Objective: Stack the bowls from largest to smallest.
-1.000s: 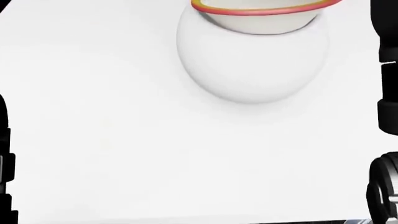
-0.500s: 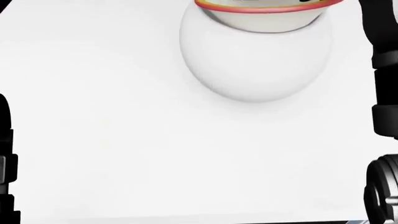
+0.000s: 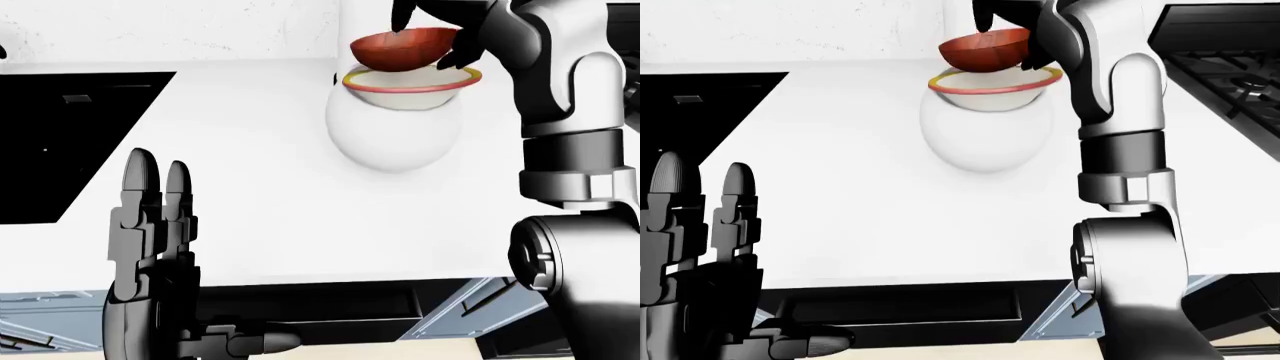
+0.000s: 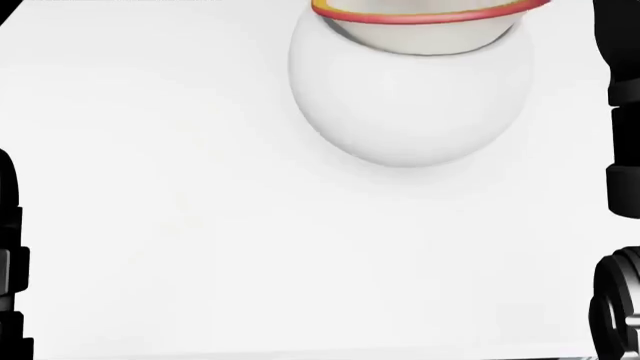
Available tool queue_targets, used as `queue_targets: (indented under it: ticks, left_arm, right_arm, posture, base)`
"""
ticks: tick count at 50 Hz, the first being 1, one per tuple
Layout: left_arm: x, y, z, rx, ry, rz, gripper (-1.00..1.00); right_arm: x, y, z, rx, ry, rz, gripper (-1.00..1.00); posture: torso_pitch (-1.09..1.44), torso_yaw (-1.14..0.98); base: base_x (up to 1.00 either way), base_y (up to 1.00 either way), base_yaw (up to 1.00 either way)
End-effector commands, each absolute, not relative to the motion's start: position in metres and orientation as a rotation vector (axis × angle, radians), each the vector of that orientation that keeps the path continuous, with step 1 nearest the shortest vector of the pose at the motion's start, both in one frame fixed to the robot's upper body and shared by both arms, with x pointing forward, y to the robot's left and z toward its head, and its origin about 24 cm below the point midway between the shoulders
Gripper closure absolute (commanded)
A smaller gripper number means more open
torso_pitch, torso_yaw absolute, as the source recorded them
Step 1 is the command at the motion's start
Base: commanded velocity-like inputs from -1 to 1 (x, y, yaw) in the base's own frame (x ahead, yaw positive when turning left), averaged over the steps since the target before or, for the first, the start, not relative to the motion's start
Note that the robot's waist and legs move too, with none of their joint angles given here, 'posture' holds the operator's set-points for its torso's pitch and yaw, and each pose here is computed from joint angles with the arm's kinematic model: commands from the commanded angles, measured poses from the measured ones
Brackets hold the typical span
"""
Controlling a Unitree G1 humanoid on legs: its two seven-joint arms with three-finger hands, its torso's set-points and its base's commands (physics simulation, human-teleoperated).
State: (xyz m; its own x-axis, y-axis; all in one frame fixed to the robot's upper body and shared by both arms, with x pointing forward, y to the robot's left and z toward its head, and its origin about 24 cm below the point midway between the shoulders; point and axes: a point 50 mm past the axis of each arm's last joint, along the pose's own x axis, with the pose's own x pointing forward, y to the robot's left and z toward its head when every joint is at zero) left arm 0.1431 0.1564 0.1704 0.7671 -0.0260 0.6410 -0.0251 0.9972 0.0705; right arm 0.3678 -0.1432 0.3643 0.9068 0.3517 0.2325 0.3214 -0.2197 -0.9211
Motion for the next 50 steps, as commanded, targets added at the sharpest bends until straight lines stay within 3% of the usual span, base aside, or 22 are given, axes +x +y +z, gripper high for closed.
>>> queue_targets:
  ticks: [1,9,20,27,50]
  left_arm:
    - [0.137,0.156,0.180,0.078,-0.764,0.000,-1.00]
    - [0.137,0.156,0.180,0.079,-0.763,-0.001,-1.00]
    - [0.138,0.156,0.180,0.079,-0.762,-0.002,-1.00]
    - [0.137,0.155,0.180,0.079,-0.763,-0.002,-1.00]
    - [0.138,0.155,0.181,0.078,-0.762,-0.004,-1.00]
  right_arm:
    - [0.359,-0.143,0.383,-1.806,-0.568,-0.044,-1.00]
    - [0.355,-0.144,0.388,-1.805,-0.579,-0.062,-1.00]
    - [0.317,-0.152,0.462,-1.779,-0.670,-0.200,-1.00]
    - [0.304,-0.158,0.482,-1.779,-0.677,-0.246,-1.00]
    - [0.301,-0.165,0.492,-1.721,-0.682,-0.321,-1.00]
  posture:
    - [0.00,0.00]
    - [0.00,0.00]
    - [0.00,0.00]
    - [0.00,0.00]
    - [0.00,0.00]
  base:
    - [0.00,0.00,0.00]
    - [0.00,0.00,0.00]
    - [0.00,0.00,0.00]
    - [0.00,0.00,0.00]
    - [0.00,0.00,0.00]
